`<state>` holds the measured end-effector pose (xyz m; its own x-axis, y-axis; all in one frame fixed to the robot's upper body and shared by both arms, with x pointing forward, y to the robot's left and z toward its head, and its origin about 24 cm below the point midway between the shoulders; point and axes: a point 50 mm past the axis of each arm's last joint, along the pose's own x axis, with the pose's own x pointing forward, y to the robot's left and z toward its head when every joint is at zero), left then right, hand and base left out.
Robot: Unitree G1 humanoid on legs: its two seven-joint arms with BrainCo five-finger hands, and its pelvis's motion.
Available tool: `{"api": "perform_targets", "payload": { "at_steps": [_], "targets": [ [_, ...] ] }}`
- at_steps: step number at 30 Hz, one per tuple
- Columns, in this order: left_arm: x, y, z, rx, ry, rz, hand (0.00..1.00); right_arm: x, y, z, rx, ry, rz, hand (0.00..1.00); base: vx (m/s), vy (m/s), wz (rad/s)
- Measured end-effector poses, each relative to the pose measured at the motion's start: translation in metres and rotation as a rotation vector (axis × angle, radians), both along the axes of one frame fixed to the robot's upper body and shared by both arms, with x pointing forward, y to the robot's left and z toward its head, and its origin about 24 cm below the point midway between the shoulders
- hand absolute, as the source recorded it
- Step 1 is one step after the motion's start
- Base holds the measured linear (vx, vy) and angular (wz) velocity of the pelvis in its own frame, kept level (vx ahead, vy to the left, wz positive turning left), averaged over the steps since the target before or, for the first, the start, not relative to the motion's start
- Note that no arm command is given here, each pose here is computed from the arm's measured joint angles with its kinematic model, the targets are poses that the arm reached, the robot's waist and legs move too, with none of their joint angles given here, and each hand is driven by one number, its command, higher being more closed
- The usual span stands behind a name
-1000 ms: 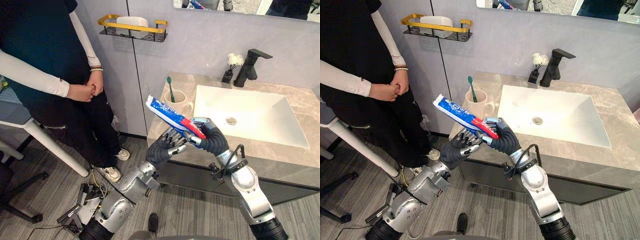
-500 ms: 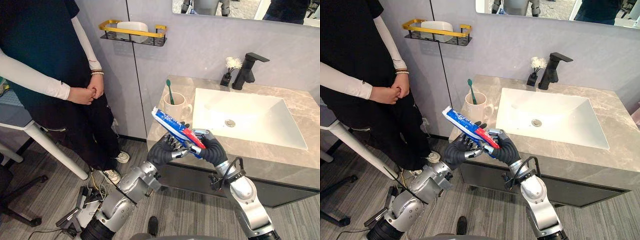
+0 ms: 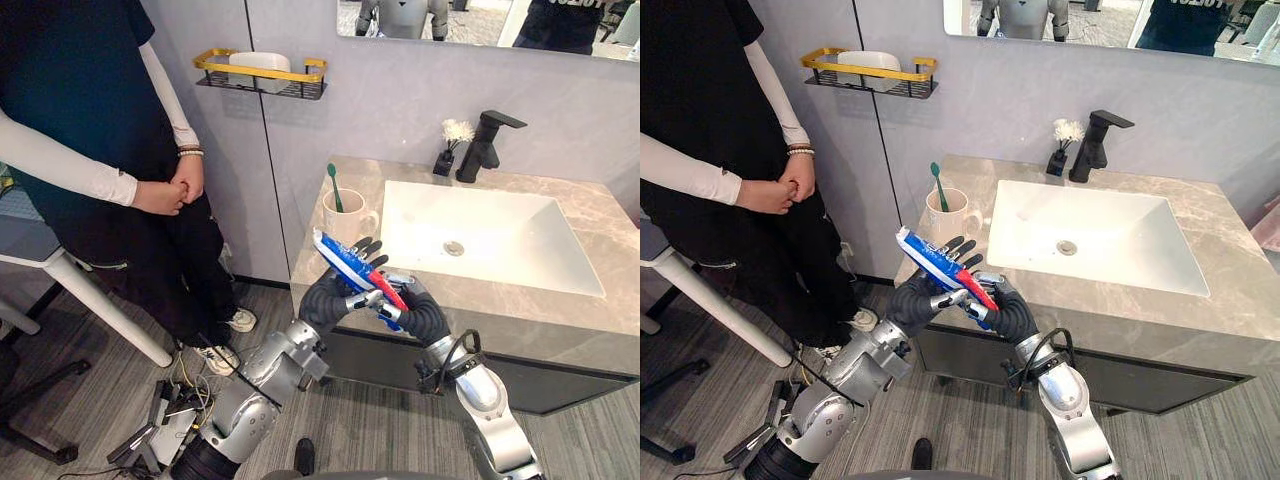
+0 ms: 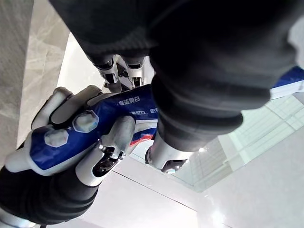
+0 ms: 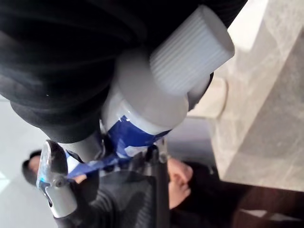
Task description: Organize washtable
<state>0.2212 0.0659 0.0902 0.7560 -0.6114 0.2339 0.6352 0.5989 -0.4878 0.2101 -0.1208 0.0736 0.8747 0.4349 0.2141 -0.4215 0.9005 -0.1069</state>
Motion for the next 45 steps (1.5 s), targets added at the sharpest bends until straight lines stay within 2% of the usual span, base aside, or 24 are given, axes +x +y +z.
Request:
{"api": "perform_targets", "payload": {
  "at_steps": [25, 26, 36, 45],
  "targets": [
    [0.002, -0.003, 0.003, -0.032, 0.006, 0.009, 0.00, -0.011, 0.008, -0.025, -0.017, 0.115, 0.065, 1.00, 0.00, -0.005, -0.02],
    [0.002, -0.003, 0.003, -0.032, 0.006, 0.009, 1.00, -0.011, 0.008, -0.025, -0.019, 0.115, 0.066, 1.00, 0.00, 0.000, 0.00],
    [0.001, -0.005, 0.004, -0.045, 0.006, 0.005, 1.00, -0.010, 0.008, -0.025, -0.039, 0.109, 0.057, 1.00, 0.01, -0.003, -0.01],
    [0.002, -0.006, 0.009, -0.074, -0.003, 0.023, 1.00, -0.009, 0.013, -0.021, 0.013, 0.096, 0.029, 1.00, 0.00, 0.000, 0.00]
  ]
}}
